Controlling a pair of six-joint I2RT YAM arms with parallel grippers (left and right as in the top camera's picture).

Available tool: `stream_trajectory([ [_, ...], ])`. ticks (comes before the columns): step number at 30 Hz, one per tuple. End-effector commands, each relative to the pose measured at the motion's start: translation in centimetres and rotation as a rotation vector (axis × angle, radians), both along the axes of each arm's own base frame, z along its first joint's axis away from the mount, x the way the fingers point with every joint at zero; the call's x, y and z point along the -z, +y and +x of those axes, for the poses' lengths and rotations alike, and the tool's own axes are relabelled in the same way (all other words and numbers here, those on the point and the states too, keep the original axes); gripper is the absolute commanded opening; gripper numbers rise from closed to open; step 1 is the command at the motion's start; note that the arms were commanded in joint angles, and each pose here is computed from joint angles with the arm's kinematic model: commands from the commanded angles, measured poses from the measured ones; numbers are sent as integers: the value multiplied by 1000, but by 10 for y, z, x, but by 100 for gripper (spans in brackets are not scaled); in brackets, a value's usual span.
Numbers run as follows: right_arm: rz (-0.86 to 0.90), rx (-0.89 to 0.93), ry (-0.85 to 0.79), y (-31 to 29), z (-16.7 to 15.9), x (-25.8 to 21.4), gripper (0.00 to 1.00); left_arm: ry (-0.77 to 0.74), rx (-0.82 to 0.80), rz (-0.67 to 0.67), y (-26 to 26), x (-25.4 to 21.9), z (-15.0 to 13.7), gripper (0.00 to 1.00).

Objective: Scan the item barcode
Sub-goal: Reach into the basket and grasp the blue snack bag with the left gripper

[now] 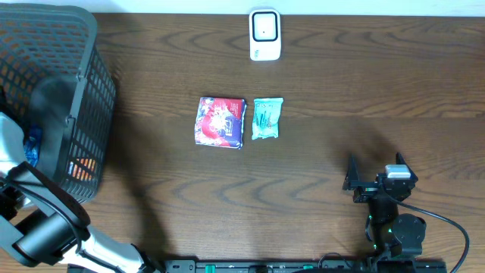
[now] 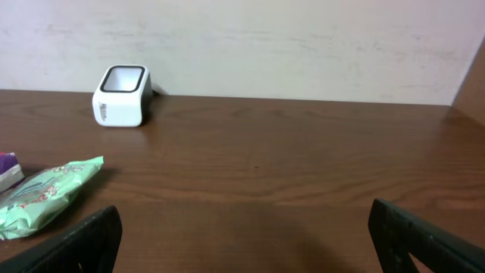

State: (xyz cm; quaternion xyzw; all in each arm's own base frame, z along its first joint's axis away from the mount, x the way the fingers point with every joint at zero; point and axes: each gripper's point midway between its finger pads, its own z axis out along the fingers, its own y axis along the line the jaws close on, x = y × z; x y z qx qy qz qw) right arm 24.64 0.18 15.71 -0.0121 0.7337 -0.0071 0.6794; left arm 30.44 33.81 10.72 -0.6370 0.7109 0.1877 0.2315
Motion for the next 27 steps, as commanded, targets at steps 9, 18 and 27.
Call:
stream_trajectory([
  [9, 10, -4, 4, 2, 0, 2, 99, 33, 31, 3, -5, 21, 13, 59],
  [18, 10, -4, 4, 2, 0, 2, 99, 79, 30, -30, -2, 58, 16, 59],
  [27, 10, -5, 4, 2, 0, 2, 99, 82, 49, -21, 2, 68, 21, 59],
])
